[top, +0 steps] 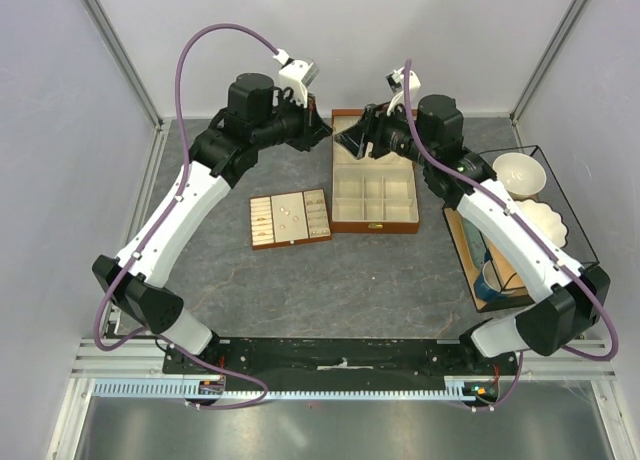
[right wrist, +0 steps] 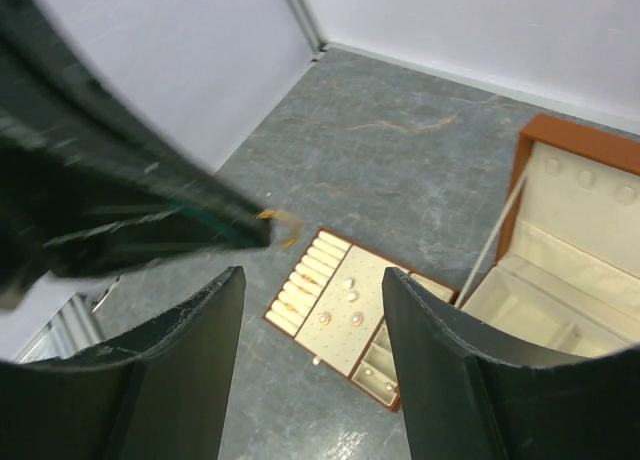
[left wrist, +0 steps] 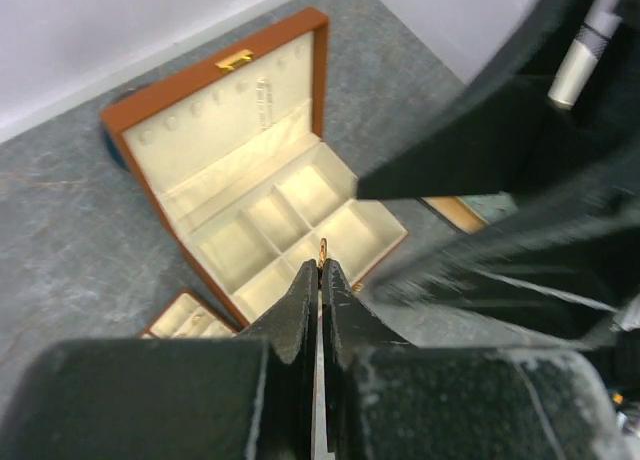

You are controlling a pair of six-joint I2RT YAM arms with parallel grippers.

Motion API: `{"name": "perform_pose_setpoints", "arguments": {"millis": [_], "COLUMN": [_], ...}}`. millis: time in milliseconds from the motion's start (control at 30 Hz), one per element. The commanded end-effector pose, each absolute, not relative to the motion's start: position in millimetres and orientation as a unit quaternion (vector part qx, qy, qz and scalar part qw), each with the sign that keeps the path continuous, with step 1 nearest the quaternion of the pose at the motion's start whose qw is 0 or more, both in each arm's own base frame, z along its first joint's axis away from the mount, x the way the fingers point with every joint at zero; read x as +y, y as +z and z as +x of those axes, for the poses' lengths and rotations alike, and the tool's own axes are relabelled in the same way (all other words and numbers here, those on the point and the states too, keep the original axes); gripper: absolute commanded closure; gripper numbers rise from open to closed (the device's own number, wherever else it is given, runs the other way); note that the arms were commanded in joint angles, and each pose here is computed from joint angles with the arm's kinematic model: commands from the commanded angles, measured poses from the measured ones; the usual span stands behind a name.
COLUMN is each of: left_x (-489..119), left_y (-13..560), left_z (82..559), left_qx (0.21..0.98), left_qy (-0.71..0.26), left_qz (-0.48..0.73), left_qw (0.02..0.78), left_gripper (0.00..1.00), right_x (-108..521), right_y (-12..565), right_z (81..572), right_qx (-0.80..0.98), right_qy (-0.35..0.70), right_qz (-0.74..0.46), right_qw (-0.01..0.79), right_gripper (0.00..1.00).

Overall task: Organize the mixed jewelry
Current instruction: Adjust the jewelry, then place the jewelry in the compartment layer.

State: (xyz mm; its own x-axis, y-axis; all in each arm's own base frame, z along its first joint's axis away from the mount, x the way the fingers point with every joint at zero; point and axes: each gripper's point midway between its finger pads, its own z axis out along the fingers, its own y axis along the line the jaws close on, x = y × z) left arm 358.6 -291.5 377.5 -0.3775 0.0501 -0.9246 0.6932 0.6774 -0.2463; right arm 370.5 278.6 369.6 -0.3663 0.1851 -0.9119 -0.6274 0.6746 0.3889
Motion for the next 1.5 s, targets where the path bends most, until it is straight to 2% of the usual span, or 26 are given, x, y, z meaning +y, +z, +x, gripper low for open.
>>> {"name": "perform_pose_setpoints", "arguments": {"millis": [0,233,400,533,600,800,1100,1467], "left_x": [-265,-224,-205,-174,-159,-124,-102,-110], "left_y": [383,359,345,291,254,189,134,98], "left_z": [386,403,392,374,351,325,330,382], "left_qx": [0.764,0.787,0.775,0.784,0.793,0.774,0.756,0.744], "left_qy": [-0.251,-0.239,-0.163,-0.079,-0.080,-0.068,-0.080,-0.076], "left_qz": [0.240,0.218,0.340,0.469,0.507,0.584,0.621,0.634], "left_qw": [0.543,0.526,0.508,0.399,0.328,0.235,0.191,0.200], "left_gripper": [0.98,0.98,0.99,0.98,0.98,0.99,0.98,0.98], "right_x": [283,287,277,276,278,279,275,275], "right_y": [414,417,422,419,416,408,404,396], "right_z": [333,321,320,322,324,327,330,334], "right_qx": [0.686,0.672,0.671,0.674,0.675,0.679,0.681,0.686], "right_qy": [0.415,0.435,0.416,0.414,0.417,0.418,0.418,0.421], "right_qz": [-0.203,-0.227,-0.228,-0.226,-0.226,-0.224,-0.216,-0.213], "right_qw": [0.562,0.555,0.569,0.568,0.565,0.561,0.560,0.554], "right_gripper": [0.34,0.32,0.32,0.32,0.32,0.33,0.33,0.34]}}
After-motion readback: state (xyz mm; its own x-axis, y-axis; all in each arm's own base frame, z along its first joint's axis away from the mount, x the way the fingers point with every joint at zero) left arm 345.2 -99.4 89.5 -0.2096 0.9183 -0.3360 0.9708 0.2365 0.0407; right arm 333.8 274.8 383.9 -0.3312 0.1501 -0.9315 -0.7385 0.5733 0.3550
